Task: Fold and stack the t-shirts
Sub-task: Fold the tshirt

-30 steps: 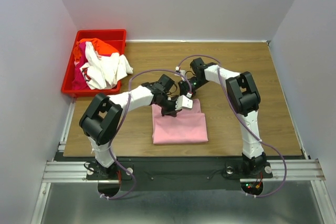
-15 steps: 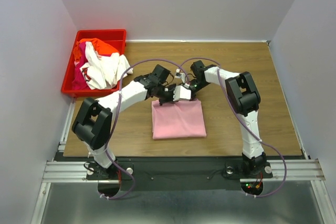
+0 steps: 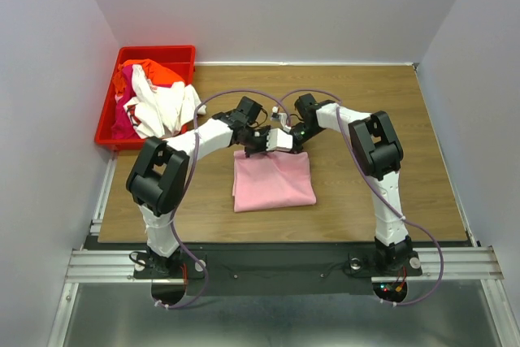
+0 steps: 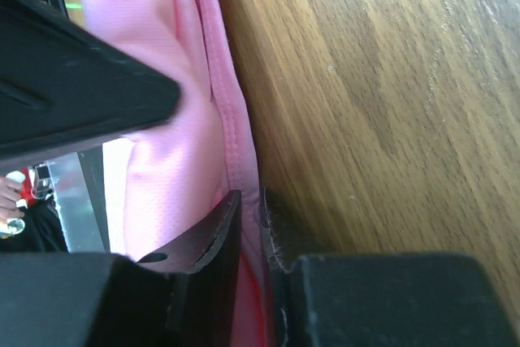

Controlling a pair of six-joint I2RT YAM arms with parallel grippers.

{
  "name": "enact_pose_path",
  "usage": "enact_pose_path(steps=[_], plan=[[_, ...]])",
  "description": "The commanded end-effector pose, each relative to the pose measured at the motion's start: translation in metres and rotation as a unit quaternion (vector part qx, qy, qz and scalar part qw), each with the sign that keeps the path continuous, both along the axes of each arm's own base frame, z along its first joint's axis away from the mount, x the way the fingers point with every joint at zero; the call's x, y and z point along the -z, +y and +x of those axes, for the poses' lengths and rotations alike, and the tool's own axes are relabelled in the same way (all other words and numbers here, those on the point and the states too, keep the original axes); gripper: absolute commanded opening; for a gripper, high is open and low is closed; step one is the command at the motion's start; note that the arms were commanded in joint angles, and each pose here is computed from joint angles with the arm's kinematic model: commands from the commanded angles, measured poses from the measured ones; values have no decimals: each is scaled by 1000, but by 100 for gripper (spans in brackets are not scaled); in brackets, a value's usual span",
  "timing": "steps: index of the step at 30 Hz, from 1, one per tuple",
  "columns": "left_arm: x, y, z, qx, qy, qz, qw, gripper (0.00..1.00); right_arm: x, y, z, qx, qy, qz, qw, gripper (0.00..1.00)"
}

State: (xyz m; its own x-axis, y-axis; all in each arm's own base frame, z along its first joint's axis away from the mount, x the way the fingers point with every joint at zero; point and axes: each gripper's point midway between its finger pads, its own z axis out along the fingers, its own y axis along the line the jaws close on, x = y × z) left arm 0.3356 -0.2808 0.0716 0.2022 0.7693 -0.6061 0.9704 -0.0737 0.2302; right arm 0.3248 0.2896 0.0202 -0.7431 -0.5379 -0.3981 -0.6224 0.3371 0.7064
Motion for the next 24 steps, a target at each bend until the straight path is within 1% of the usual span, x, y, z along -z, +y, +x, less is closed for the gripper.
enact_pose_path(steps=[1, 4, 5, 7, 8, 9, 11, 12, 14, 15, 16, 18, 19, 20, 22, 23, 24], plan=[[-3, -2, 12, 0, -26, -8, 1000, 6, 41, -20, 13, -4, -47, -92, 995, 25], [-1, 1, 11, -3, -21, -1, 1000, 10, 30, -25, 33, 13, -84, -121, 989, 32], [0, 2, 9, -2, -19, 3, 1000, 10, 17, -25, 44, 21, -107, -122, 986, 39], [-3, 7, 9, -3, -23, 7, 1000, 11, 3, -33, 64, 46, -138, -141, 979, 44], [-4, 9, 9, -5, -24, 8, 1000, 13, -9, -34, 77, 57, -158, -140, 976, 49], [-9, 9, 11, -6, -31, 6, 999, 19, -23, -35, 86, 67, -178, -141, 972, 51], [-17, 13, 18, -20, -41, 2, 999, 28, -41, -46, 104, 96, -203, -152, 963, 54], [-26, 13, 21, -25, -48, -5, 999, 35, -55, -47, 114, 107, -220, -147, 958, 56], [-43, 14, 30, -42, -54, -17, 998, 43, -77, -59, 129, 137, -240, -150, 949, 56], [-52, 15, 33, -51, -56, -28, 997, 44, -86, -63, 134, 145, -248, -147, 946, 56], [-65, 16, 34, -52, -63, -41, 996, 48, -98, -71, 140, 159, -254, -141, 944, 56], [-81, 24, 37, -74, -67, -58, 993, 49, -121, -76, 138, 173, -258, -121, 943, 54], [-85, 26, 36, -81, -62, -68, 992, 49, -122, -81, 132, 175, -245, -111, 947, 53], [-88, 32, 32, -96, -50, -74, 991, 49, -136, -82, 125, 174, -251, -101, 947, 53], [-91, 33, 22, -104, -30, -89, 990, 49, -137, -80, 106, 160, -236, -86, 955, 52], [-84, 35, 14, -107, -16, -91, 990, 49, -129, -81, 93, 155, -216, -85, 960, 52], [-84, 34, 8, -111, -6, -99, 989, 49, -134, -80, 83, 151, -210, -78, 963, 52]])
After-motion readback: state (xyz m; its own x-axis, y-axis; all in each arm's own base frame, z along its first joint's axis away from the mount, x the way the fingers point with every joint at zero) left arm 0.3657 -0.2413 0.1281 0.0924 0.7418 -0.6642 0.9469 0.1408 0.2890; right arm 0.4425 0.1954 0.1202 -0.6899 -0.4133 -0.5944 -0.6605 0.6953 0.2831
